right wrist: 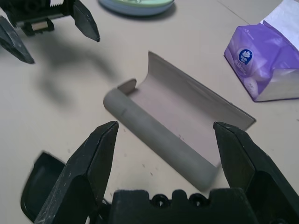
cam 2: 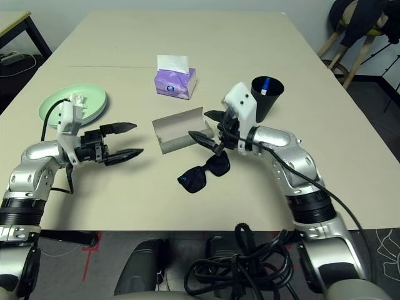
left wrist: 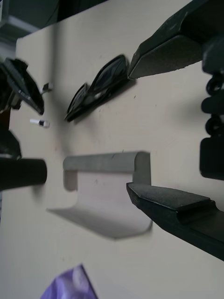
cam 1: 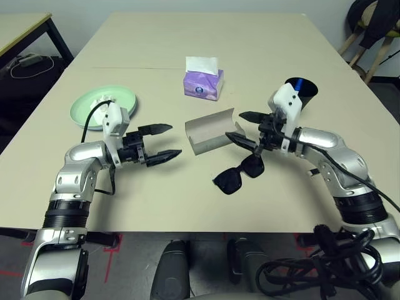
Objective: Organize and tidy the items on the table.
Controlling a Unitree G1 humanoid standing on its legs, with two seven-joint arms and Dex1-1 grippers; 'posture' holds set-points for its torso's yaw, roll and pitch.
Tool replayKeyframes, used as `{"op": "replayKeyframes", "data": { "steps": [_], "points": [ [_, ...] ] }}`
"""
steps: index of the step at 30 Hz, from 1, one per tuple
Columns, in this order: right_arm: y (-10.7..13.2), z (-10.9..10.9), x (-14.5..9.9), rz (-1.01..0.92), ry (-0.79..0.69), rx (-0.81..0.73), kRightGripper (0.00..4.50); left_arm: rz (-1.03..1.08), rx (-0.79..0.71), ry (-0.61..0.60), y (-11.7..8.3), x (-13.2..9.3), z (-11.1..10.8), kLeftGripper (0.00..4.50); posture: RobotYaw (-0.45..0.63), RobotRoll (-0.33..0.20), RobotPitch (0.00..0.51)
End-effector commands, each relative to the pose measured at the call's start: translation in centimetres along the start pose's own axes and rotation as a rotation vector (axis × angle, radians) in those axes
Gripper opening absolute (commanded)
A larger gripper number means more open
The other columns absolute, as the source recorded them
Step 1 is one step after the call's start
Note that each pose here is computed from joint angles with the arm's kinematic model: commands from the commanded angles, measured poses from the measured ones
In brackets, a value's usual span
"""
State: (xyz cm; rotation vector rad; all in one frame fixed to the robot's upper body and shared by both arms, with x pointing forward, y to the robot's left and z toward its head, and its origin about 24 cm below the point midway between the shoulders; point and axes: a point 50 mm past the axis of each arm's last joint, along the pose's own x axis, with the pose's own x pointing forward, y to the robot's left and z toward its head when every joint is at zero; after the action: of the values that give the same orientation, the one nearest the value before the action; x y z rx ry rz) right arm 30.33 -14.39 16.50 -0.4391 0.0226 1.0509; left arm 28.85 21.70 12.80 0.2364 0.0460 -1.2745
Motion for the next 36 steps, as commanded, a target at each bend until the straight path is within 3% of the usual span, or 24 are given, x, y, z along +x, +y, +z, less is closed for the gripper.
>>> {"op": "replayKeyframes", "data": {
  "steps": [1,7,19,26,36],
  "points": [
    [0.9,-0.4,-0.2,0.102,0.060,-0.099,4.50,-0.083,0.038,0.009,-0.8,0.8,-0.2,4.47,0.10,0.000,0.164],
    [1.4,-0.1,-1.1,0.244,0.209,-0.173,4.50,-0.137,0.057,-0.004,-1.2,1.5,-0.1,4.47,0.08,0.000,0.167],
    [0.8,4.6,-0.5,0.452,0.378,-0.362,4.50,-0.117,0.065,-0.021,-1.6,1.9,0.1,4.47,0.10,0.000,0.180],
    [1.1,5.2,0.6,0.550,0.512,-0.587,4.50,-0.091,0.069,-0.028,-2.0,2.2,0.1,4.47,0.13,0.000,0.188],
    [2.1,5.4,2.3,0.663,0.568,-0.803,4.50,-0.114,0.113,-0.006,-2.3,2.0,0.6,4.47,0.14,0.000,0.185]
  ]
}}
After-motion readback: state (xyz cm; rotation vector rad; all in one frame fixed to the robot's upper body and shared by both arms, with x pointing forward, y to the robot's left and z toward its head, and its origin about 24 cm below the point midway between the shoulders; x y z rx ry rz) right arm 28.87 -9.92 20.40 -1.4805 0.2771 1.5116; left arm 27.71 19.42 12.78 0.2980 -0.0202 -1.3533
